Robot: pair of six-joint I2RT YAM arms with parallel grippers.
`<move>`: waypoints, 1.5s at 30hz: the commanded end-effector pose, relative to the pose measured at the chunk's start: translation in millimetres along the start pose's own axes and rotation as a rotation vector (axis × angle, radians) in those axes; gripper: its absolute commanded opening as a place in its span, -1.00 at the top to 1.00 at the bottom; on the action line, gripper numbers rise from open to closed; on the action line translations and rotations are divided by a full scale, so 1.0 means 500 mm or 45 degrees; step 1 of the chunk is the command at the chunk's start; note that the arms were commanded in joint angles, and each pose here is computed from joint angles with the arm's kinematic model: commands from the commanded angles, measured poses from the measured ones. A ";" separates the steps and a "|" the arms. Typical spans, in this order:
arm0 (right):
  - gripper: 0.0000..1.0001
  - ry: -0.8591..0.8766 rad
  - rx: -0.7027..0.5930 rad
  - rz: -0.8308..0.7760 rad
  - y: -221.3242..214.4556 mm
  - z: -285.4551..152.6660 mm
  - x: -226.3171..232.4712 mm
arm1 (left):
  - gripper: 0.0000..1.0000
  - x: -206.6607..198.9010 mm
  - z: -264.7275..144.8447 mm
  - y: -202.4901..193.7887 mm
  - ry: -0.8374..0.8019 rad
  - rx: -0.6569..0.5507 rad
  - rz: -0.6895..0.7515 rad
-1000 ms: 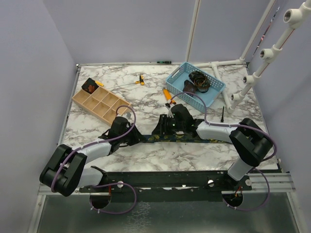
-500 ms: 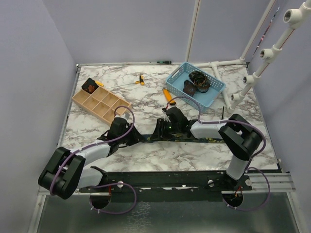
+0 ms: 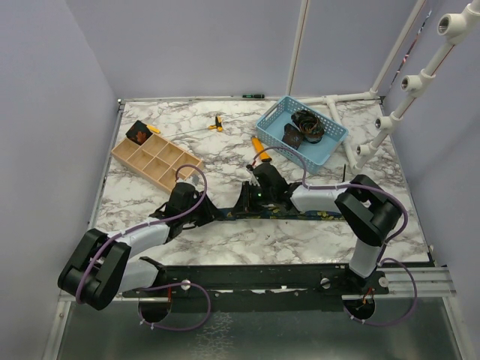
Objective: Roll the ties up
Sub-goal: Roll the tie at the center of the board.
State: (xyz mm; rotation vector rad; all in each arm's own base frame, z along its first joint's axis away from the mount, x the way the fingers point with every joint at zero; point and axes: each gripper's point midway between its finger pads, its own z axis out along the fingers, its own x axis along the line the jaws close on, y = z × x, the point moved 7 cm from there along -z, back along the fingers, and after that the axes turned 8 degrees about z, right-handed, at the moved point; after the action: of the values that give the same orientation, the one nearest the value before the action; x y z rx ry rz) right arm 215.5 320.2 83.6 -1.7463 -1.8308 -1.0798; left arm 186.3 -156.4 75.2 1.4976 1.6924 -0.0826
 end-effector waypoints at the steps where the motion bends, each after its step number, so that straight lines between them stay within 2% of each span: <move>1: 0.73 0.006 -0.015 -0.085 0.018 -0.002 0.024 | 0.33 0.005 -0.003 -0.006 0.028 0.004 -0.003; 6: 0.75 -0.065 -0.031 -0.133 0.028 0.006 0.013 | 0.28 0.003 -0.009 -0.003 0.034 -0.007 0.000; 16: 0.71 -0.192 -0.031 -0.101 0.017 0.029 -0.037 | 0.28 0.005 -0.007 -0.003 0.041 -0.002 0.010; 19: 0.58 -0.221 -0.054 -0.084 0.014 0.023 -0.045 | 0.30 0.005 -0.007 -0.003 0.041 -0.002 0.010; 24: 0.25 -0.184 -0.137 -0.096 0.029 -0.020 -0.008 | 0.30 0.004 -0.007 -0.002 0.039 -0.007 0.010; 26: 0.21 -0.166 -0.157 -0.112 0.033 -0.039 0.009 | 0.30 0.005 -0.008 -0.002 0.040 -0.012 0.012; 28: 0.22 -0.141 -0.162 -0.134 0.035 -0.053 0.028 | 0.30 0.003 -0.008 0.000 0.037 -0.014 0.013; 34: 0.51 -0.079 -0.082 -0.184 0.024 -0.042 0.065 | 0.30 0.004 -0.008 -0.001 0.036 -0.015 0.013; 39: 0.59 -0.115 -0.020 -0.160 0.016 -0.011 0.041 | 0.30 0.003 -0.010 0.000 0.035 -0.021 0.015; 45: 0.64 -0.259 -0.013 -0.090 -0.007 0.014 -0.026 | 0.30 0.000 -0.015 0.002 0.031 -0.030 0.019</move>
State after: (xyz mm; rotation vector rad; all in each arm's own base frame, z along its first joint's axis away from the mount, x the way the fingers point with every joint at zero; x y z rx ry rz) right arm 221.4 327.5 95.1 -1.7771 -2.0069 -1.0835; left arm 184.1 -153.4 78.1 1.4921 1.7071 -0.0646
